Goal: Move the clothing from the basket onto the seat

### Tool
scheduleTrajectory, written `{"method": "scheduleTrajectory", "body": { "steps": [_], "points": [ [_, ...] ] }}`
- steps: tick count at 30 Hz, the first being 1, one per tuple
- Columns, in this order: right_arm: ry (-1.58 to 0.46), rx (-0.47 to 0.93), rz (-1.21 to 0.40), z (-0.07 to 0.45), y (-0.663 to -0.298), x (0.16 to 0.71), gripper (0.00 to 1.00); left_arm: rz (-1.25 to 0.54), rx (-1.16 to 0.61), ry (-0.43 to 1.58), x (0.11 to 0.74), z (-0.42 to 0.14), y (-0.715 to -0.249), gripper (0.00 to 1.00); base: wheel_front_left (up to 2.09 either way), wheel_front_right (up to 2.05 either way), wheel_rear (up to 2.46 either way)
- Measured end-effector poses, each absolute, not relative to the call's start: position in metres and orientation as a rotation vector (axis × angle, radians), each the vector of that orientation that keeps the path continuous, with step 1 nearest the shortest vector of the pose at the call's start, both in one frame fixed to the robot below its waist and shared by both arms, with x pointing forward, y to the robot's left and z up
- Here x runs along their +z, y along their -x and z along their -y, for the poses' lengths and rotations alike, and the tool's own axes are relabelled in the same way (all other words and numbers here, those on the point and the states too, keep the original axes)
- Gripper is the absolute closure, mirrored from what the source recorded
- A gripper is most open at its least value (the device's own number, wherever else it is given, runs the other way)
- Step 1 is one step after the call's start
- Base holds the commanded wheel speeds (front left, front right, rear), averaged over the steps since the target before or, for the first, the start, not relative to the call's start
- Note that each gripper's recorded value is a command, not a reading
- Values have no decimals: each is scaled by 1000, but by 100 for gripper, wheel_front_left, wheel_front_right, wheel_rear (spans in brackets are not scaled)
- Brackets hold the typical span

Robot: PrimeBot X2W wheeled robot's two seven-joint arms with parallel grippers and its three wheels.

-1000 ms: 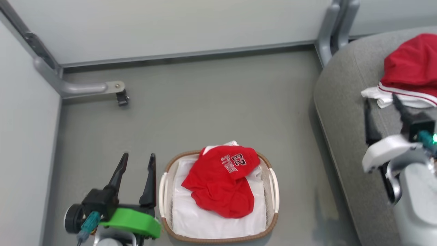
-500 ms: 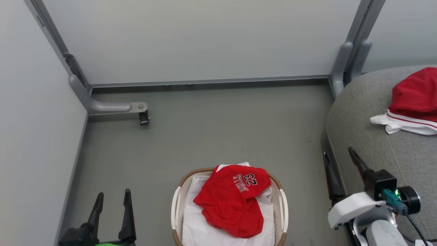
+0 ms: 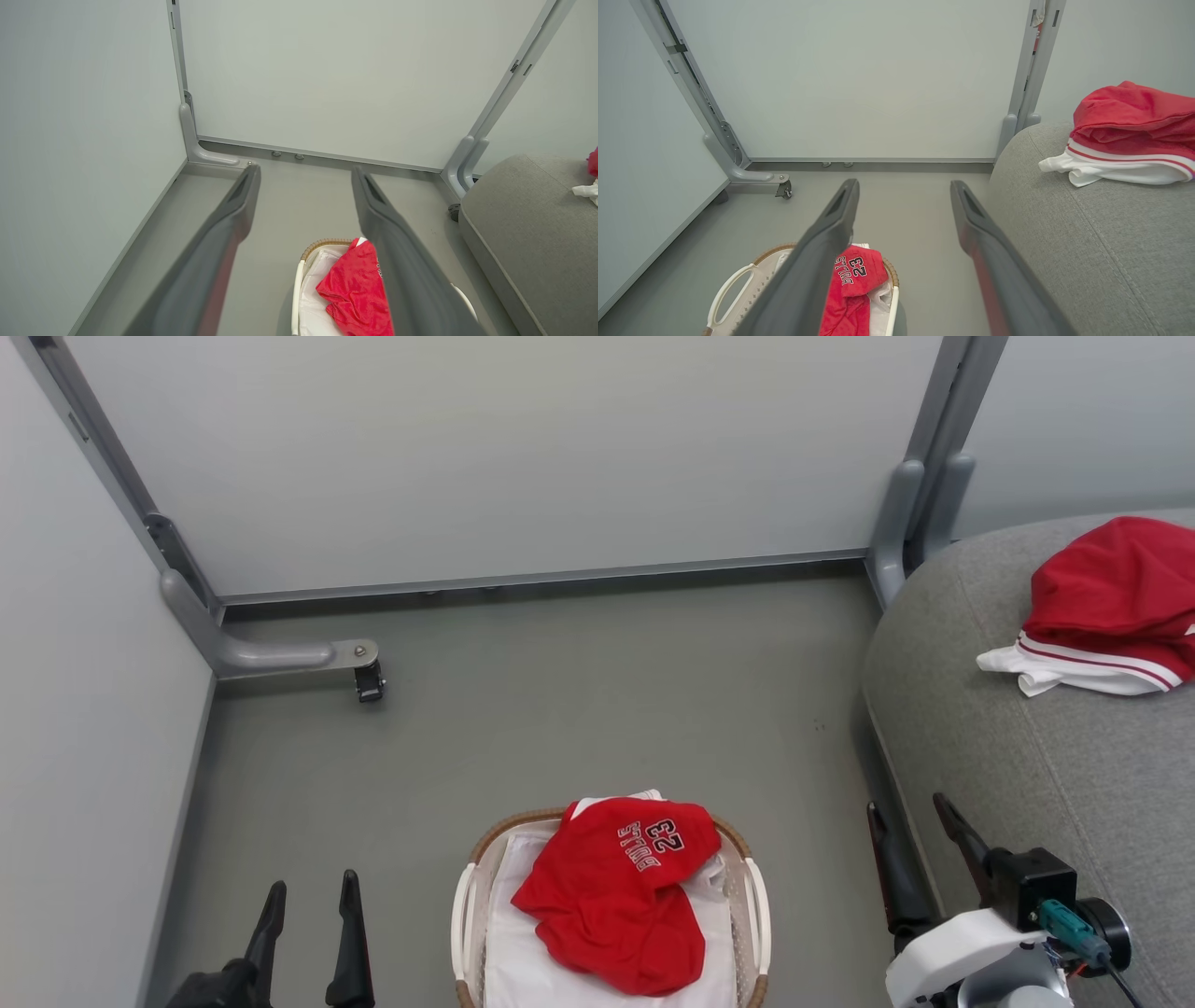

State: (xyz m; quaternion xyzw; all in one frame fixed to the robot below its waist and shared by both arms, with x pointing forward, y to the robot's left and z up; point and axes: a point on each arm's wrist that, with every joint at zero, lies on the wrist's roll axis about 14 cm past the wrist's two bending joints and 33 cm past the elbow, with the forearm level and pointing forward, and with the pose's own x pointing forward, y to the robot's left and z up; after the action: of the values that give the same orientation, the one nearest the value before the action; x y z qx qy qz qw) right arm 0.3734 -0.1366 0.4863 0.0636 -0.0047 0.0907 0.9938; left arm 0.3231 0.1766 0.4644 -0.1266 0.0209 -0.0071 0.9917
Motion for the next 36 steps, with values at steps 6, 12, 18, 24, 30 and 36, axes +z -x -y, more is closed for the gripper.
{"method": "scheduleTrajectory", "body": {
  "steps": [6,12,18,24,30,36],
  "points": [
    [-129,179,8,137,-373,486,0,-53,-15,260,461,-176,-322,0,0,0,0],
    [-129,187,9,135,-374,486,0,-55,-12,260,460,-176,-321,0,0,0,0],
    [-130,191,12,133,-374,487,0,-55,-15,261,460,-175,-320,0,0,0,0],
    [-130,191,12,134,-374,487,0,-60,-22,262,459,-173,-320,0,0,0,0],
    [-131,184,14,136,-375,487,0,-69,-33,261,457,-169,-321,0,0,0,0],
    [-127,184,19,136,-382,488,0,-87,-83,235,453,-155,-329,0,0,0,0]
  ]
}}
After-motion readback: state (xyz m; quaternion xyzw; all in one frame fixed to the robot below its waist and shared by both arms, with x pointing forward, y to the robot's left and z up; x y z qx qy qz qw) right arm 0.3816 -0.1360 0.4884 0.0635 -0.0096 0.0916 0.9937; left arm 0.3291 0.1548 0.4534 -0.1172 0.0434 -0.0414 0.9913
